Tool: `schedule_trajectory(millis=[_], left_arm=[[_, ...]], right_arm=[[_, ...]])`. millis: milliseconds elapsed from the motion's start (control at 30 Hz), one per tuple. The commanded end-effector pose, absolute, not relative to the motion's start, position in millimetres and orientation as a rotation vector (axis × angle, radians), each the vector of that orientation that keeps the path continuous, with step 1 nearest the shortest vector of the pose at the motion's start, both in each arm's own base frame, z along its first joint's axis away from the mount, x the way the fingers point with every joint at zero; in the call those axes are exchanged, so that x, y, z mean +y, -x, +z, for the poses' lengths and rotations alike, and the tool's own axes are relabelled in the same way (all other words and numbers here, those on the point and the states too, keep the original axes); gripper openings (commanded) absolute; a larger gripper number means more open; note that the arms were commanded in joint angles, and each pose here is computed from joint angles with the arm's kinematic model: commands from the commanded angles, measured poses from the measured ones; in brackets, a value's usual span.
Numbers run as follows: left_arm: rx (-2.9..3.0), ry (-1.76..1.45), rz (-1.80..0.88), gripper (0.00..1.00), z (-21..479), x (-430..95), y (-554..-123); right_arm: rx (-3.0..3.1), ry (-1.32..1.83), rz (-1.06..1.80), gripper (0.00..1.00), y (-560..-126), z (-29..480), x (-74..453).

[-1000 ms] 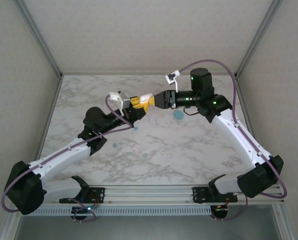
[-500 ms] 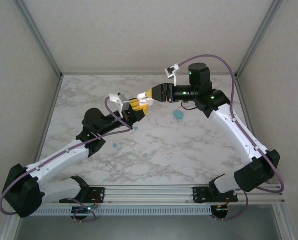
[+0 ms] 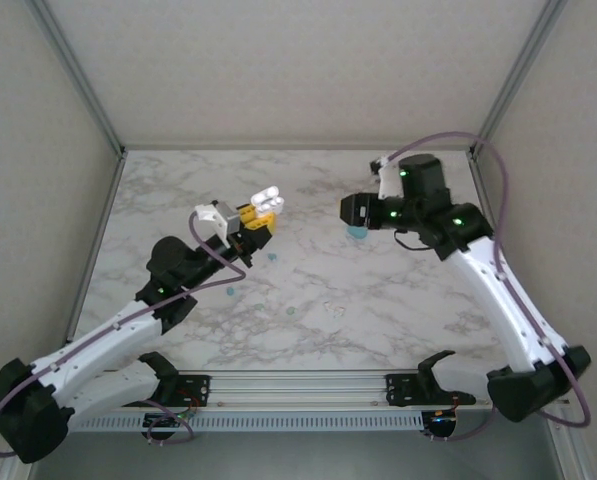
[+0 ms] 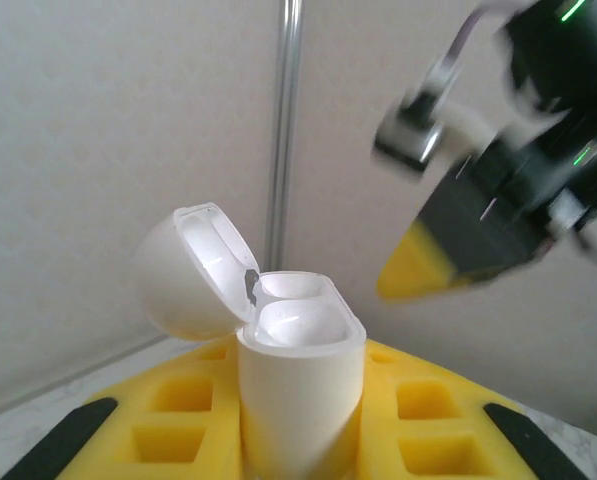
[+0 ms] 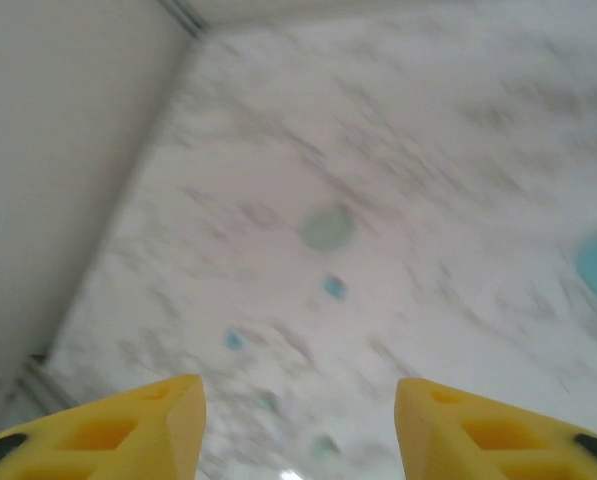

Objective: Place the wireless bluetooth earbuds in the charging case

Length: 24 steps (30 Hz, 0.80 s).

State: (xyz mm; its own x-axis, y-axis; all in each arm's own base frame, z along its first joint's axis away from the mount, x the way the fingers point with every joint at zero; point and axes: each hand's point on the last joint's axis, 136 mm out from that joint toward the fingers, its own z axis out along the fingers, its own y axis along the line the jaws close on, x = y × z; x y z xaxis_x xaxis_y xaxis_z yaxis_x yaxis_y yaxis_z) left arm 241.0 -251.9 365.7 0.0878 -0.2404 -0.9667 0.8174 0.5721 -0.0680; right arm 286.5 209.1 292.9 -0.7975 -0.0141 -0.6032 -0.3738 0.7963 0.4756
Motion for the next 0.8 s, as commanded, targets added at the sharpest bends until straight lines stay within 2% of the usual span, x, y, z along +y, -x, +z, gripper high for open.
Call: schedule_trajectory(millis=[0, 133, 233, 467, 767], left_arm=[[1.234, -0.559, -0.812, 0.05, 369, -237, -232], [1.235, -0.545, -0.804, 0.05, 370, -227, -224], [1.243, -0.545, -0.800, 0.06, 369, -222, -219], [1.253, -0.540, -0.781, 0.07, 363, -216, -215], [1.257, -0.550, -0.767, 0.08, 359, -214, -213]], right_arm=[[2.881, 0.250, 0.624, 0.50, -248, 172, 195], [3.089, 0.121, 0.296, 0.51, -225, 109, 177], [3.154, -0.001, 0.236, 0.49, -209, 83, 178], [3.184, -0.178, 0.199, 0.48, -191, 57, 186], [3.185, -0.307, 0.222, 0.47, -188, 42, 198]])
